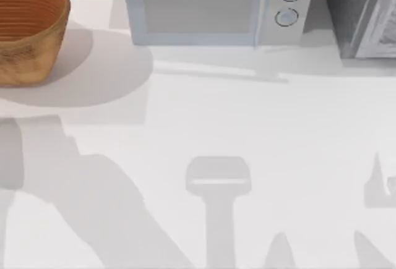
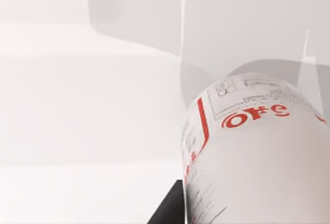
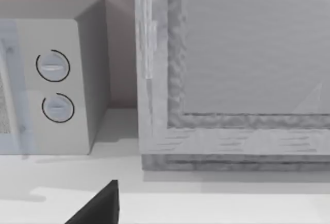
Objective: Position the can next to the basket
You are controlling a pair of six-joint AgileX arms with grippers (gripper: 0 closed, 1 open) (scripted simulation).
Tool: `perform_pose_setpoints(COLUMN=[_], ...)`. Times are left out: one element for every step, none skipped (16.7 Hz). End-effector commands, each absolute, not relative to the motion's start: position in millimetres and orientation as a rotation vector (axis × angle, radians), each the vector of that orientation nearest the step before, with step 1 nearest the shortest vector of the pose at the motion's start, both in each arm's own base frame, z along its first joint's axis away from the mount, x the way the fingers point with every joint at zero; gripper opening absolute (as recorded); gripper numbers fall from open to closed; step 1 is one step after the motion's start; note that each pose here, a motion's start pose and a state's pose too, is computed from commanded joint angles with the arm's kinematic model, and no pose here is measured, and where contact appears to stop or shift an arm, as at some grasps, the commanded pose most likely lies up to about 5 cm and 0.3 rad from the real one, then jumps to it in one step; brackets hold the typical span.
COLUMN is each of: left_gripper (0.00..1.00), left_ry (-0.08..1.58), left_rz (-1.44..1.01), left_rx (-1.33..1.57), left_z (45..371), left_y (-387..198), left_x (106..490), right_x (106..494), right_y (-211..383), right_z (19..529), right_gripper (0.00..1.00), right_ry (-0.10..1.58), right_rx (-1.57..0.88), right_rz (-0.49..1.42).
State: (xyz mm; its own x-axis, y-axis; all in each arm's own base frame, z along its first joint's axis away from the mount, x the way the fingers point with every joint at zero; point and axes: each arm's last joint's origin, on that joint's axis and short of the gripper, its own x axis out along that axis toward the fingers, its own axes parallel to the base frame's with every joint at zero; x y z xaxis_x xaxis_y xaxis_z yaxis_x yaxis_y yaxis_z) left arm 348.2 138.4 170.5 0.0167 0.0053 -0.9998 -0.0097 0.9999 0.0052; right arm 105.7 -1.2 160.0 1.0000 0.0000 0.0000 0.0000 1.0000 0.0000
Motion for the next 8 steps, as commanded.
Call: perform_pose_setpoints(left_gripper=[0.00,0.00,0.00,0.00,0.00,0.00,0.00,0.08], left_ry=[1.562,1.567,1.569,1.569,1.569,1.569,1.569,1.569], left_rz=[-0.001,-0.011,-0.015,-0.016,-0.016,-0.016,-0.016,-0.016], left_rx=[0.005,0.012,0.015,0.016,0.016,0.016,0.016,0.016], left_z=[170,169,170,170,170,170,170,170], left_y=[128,121,116,116,116,116,116,116], left_x=[351,353,353,354,354,354,354,354], right_x=[106,106,106,106,106,106,106,106], right_y=[-1,-1,-1,-1,-1,-1,-1,-1], right_z=[160,160,160,160,160,160,160,160], right_gripper=[1.00,1.00,1.00,1.00,1.00,1.00,1.00,1.00], right_ry=[0.000,0.000,0.000,0.000,0.000,0.000,0.000,0.000], right_rx=[0.000,0.000,0.000,0.000,0.000,0.000,0.000,0.000], right_rz=[0.000,0.000,0.000,0.000,0.000,0.000,0.000,0.000])
